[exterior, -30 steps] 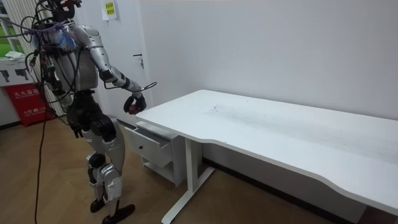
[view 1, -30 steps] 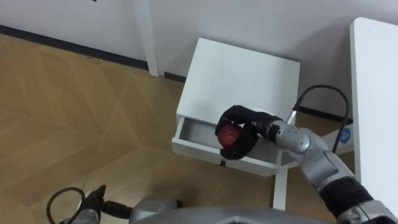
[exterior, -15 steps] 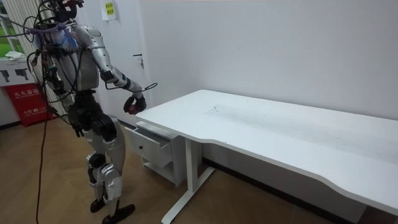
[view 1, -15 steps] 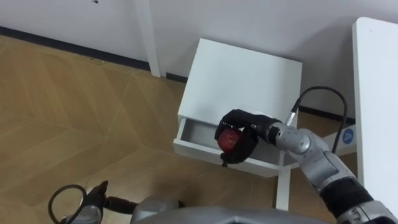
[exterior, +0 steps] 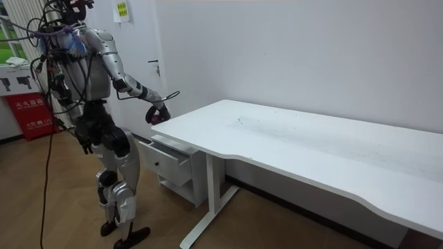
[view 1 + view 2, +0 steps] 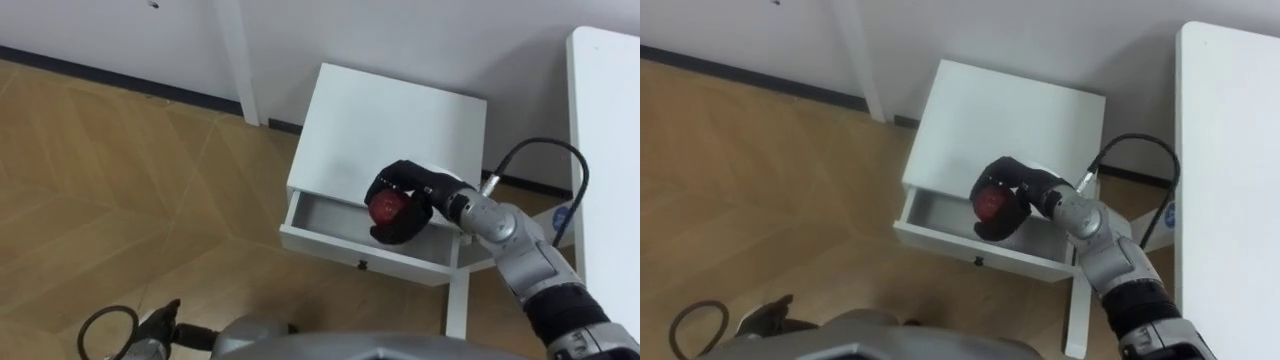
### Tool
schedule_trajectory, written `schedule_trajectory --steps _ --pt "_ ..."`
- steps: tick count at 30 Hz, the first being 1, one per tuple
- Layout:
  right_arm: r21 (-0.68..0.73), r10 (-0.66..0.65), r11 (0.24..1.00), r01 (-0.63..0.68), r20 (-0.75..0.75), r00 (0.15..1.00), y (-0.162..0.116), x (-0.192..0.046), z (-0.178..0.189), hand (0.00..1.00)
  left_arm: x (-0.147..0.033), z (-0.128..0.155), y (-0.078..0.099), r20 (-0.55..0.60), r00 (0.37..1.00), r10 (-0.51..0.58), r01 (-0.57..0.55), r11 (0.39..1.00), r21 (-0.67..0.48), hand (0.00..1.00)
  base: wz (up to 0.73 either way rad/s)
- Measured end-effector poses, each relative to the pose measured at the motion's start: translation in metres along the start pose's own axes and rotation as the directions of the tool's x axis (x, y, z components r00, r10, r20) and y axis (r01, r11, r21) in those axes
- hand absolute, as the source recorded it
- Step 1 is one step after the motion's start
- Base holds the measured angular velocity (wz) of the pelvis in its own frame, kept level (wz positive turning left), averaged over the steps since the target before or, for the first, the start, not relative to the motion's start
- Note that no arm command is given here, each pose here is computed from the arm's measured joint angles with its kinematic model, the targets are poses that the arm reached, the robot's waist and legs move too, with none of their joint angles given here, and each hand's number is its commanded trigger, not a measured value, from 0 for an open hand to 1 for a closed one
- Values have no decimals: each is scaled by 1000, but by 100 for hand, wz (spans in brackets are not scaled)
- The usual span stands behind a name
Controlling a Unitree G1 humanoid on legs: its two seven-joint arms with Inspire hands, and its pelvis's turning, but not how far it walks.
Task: Put apple and close drawer
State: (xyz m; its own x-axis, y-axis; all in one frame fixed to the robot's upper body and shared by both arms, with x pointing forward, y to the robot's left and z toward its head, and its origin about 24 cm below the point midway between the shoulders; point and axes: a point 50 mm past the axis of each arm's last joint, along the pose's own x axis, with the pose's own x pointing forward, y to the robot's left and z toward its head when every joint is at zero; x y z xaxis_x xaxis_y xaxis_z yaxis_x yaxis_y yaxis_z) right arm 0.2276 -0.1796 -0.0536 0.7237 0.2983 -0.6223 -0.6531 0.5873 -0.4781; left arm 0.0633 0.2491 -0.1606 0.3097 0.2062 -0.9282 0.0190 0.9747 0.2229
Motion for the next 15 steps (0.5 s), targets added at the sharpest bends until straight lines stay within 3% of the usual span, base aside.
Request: schedule_trajectory --steps 1,2,3,15 --pt "0 -11 1000 11 0 1000 -1 0 0 67 0 -1 0 -2 1000 0 0 1000 0 0 0" --pt "1 -19 1000 19 -1 1000 -1 0 0 15 0 -1 0 -2 1000 0 0 1000 0 0 0" --pt "1 -23 1000 23 -2 1000 -1 0 -1 0 0 -1 0 -1 1000 0 0 1000 0 0 0" --pt "2 -70 998 70 -2 998 -4 0 0 0 -1 -5 0 -11 1000 5 -5 1000 0 0 0"
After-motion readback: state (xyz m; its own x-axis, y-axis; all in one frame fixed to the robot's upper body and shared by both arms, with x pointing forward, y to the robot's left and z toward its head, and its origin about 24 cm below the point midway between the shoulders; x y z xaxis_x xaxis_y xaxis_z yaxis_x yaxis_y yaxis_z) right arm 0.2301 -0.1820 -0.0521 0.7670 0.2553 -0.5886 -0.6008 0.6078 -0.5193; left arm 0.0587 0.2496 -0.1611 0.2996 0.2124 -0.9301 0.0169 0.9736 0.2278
